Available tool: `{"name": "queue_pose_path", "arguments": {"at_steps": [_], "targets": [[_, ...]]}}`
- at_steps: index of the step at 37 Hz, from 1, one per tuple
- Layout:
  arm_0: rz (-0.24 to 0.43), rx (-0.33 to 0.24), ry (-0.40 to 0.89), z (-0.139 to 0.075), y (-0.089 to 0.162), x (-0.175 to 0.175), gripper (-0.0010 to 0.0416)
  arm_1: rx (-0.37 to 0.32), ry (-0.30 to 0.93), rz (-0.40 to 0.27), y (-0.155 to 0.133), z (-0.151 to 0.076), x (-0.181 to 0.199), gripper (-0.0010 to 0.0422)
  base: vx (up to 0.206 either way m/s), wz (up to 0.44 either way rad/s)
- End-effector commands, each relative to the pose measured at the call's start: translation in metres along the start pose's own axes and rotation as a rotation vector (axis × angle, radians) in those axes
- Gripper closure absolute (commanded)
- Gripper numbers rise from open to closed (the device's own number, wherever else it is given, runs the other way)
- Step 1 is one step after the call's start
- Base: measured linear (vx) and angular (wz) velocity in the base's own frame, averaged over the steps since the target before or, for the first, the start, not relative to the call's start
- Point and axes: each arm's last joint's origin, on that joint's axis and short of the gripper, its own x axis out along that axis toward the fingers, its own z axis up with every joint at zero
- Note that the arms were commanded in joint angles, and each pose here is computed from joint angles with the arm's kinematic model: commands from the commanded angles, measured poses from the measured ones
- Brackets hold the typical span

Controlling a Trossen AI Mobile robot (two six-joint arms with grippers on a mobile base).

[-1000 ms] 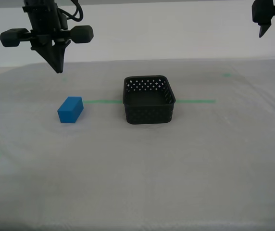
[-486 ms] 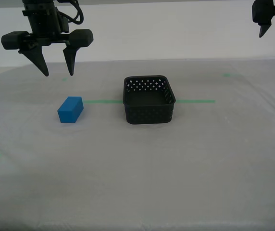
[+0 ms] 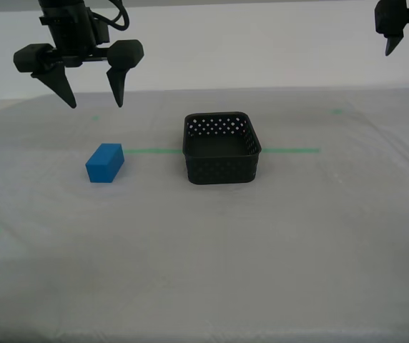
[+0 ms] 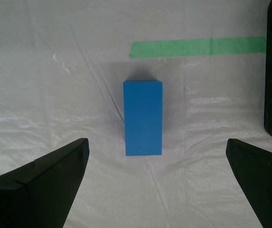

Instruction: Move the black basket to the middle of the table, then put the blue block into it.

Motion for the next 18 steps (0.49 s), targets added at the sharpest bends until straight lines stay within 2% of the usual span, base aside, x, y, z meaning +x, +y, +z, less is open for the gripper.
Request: {"name": "queue_pose_path", "arguments": {"at_steps": [1, 18], "targets": [[-0.001, -0.001, -0.003, 0.0, 0.0, 0.0, 0.0012, 0.004, -0.015, -0.006, 0.0, -0.001, 0.005, 0.0014, 0.0, 0.0], [-0.001, -0.001, -0.003, 0.0, 0.0, 0.0, 0.0012, -0.019, -0.062, -0.019, 0.002, -0.011, 0.034, 0.0011, 0.0, 0.0]]}}
